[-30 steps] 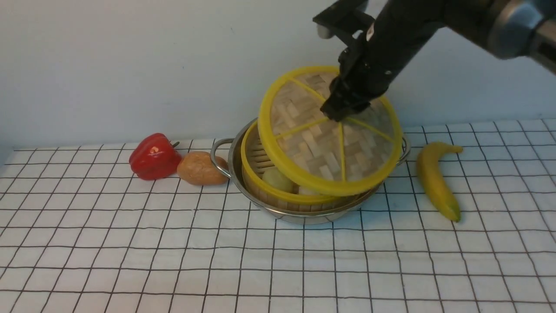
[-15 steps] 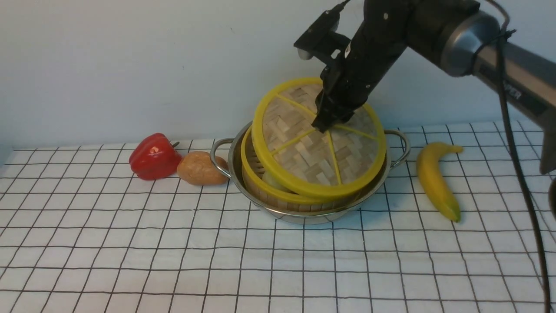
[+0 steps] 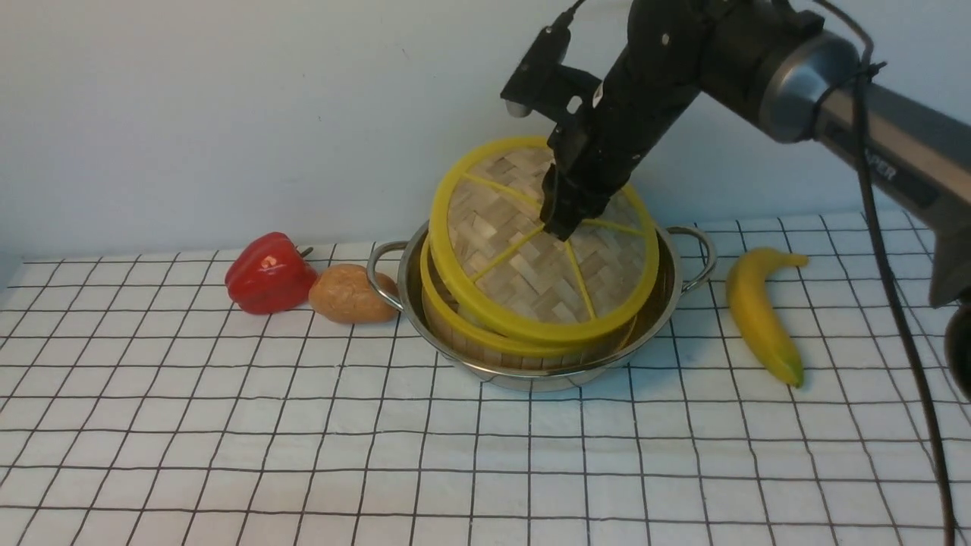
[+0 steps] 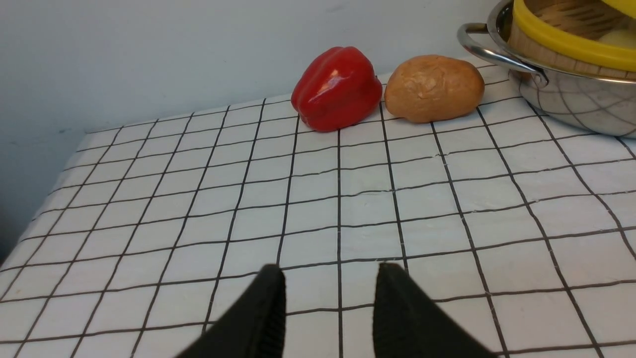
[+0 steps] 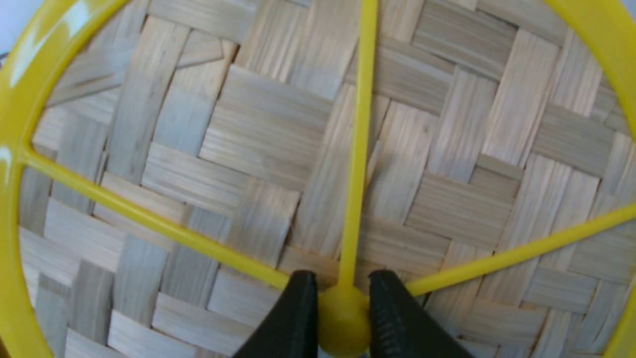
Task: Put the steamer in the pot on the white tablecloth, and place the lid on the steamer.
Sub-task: 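Place the bamboo steamer lid onto the steamer basket in the pot with the right gripper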
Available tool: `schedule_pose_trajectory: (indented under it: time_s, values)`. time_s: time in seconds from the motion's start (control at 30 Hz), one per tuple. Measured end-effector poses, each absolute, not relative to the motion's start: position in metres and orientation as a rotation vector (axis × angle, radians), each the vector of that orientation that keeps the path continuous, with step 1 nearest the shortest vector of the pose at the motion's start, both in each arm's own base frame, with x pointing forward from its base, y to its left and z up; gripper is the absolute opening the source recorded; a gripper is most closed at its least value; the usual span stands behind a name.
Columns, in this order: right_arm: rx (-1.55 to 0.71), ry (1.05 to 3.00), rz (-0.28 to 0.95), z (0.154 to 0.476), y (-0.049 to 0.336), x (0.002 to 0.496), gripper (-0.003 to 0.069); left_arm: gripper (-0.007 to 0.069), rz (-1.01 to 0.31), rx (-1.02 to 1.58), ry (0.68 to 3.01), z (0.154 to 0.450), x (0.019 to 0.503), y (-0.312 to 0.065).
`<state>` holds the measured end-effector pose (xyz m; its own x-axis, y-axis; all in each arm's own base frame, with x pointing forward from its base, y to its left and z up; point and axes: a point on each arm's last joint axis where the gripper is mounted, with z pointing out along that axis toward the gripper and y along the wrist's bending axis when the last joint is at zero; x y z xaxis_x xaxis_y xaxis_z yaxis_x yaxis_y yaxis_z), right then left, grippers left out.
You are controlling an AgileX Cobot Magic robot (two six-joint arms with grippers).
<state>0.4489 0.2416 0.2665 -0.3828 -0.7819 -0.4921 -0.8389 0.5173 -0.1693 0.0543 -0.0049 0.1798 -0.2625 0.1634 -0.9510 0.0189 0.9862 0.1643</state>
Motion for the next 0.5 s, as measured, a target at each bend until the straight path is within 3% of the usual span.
schedule_pose_trajectory:
  time_s: [0.5]
  values:
    - [-1.374,2.151,0.133,0.242,0.263,0.455,0.0146,0.0243,0.138,0.133,1.833,0.180,0.054,-0.005]
